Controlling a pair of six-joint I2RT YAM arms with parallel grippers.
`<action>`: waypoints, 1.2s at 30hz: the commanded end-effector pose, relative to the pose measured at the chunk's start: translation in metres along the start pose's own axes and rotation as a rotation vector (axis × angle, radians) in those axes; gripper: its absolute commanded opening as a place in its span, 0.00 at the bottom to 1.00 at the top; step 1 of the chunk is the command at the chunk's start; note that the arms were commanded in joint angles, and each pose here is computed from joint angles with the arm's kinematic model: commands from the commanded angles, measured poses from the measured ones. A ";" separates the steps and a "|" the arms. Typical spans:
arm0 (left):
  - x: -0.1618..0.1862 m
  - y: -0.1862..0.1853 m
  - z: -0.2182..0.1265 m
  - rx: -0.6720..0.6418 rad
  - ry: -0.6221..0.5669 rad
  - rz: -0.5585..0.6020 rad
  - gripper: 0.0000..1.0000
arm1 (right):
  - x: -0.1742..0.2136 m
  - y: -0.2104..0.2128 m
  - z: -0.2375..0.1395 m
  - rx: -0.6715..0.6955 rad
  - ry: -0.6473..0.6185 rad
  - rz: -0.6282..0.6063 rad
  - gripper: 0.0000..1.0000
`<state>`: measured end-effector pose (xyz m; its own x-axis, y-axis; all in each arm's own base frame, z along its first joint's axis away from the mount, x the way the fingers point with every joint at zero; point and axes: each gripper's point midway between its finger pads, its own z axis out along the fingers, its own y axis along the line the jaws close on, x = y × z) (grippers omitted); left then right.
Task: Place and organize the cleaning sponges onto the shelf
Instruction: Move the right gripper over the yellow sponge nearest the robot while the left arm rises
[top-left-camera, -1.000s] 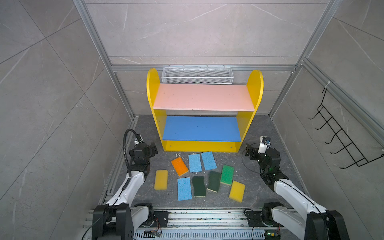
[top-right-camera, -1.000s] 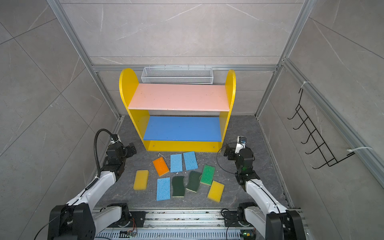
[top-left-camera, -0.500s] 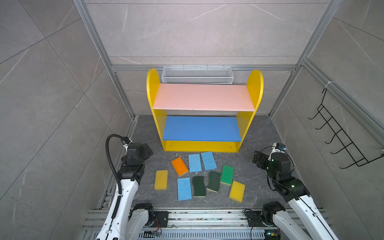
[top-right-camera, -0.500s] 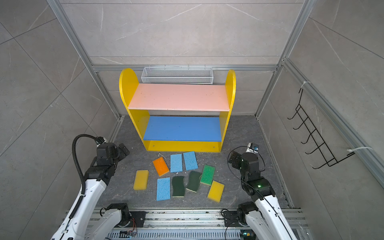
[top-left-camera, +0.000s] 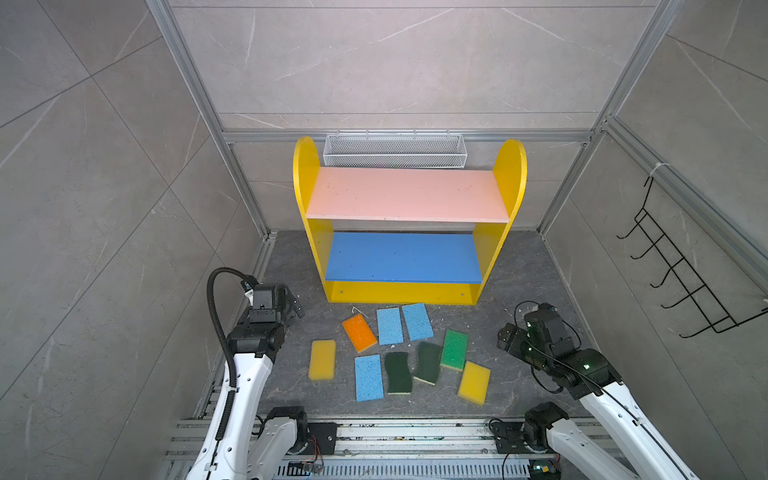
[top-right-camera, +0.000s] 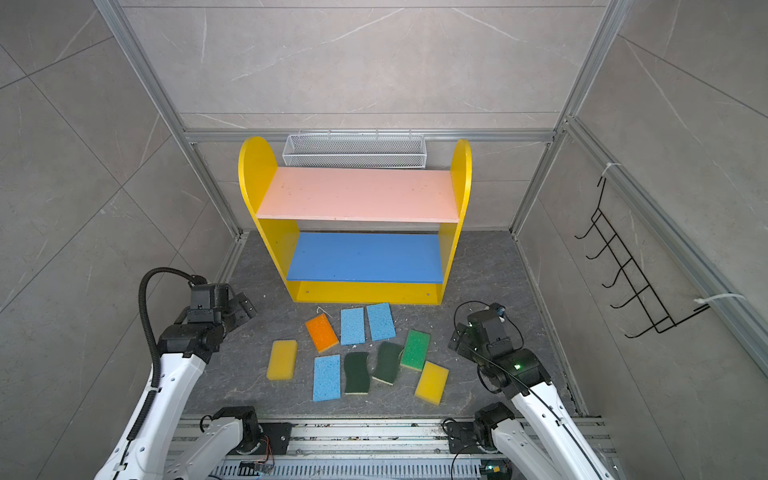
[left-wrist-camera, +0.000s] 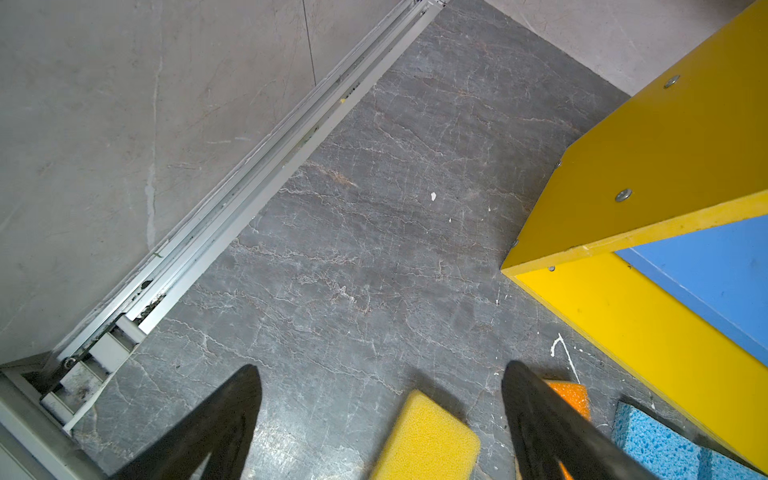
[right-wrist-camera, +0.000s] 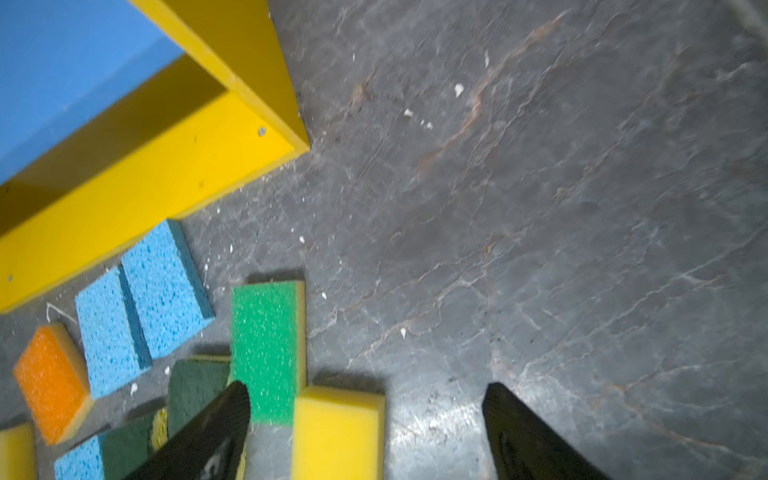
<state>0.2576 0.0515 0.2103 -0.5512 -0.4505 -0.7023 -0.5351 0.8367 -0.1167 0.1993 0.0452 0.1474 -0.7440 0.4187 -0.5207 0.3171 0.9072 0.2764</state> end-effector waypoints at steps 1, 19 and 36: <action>-0.004 0.002 -0.016 0.005 0.004 0.022 0.93 | 0.027 -0.005 -0.002 0.011 0.105 0.024 0.90; 0.013 -0.002 -0.012 0.029 0.085 0.050 0.93 | 0.095 -0.011 0.010 0.008 0.304 0.075 0.88; 0.022 -0.001 -0.006 0.015 0.133 0.086 0.94 | 0.109 0.045 0.022 0.039 0.359 -0.124 0.91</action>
<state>0.2415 0.0401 0.1934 -0.6650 -0.4373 -0.6055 -0.4945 0.8653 -0.0819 0.1386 0.1273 0.0788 -0.9503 0.2377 -0.2009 0.2001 0.9611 0.1903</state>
